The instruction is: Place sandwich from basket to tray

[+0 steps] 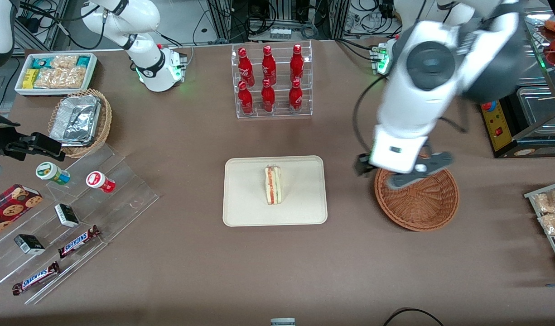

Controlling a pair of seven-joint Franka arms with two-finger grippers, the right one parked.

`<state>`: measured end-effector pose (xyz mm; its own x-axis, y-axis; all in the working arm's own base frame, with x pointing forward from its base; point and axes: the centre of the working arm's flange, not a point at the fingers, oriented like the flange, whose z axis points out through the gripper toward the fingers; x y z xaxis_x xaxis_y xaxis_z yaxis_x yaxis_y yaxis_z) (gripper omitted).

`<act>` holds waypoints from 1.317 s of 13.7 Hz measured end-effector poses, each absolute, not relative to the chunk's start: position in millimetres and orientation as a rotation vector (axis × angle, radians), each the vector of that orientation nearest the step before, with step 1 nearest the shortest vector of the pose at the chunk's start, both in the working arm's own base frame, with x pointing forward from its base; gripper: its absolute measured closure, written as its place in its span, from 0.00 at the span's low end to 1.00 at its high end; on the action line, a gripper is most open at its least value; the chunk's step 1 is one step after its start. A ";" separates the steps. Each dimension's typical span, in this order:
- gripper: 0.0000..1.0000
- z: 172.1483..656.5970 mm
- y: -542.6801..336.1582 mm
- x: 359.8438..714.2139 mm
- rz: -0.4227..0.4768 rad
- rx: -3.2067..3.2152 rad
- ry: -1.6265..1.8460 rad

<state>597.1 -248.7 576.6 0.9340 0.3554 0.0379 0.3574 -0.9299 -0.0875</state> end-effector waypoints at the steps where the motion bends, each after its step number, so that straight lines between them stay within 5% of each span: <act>1: 0.00 585.6 -222.2 598.7 0.001 -3.006 -0.525; 8: 0.00 643.8 -29.0 578.4 0.172 -3.128 -0.228; 18: 0.00 643.7 -13.9 519.4 0.236 -3.168 0.042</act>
<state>519.4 -13.9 643.7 0.9887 -0.0291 -0.1474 -0.0239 -0.9990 0.0370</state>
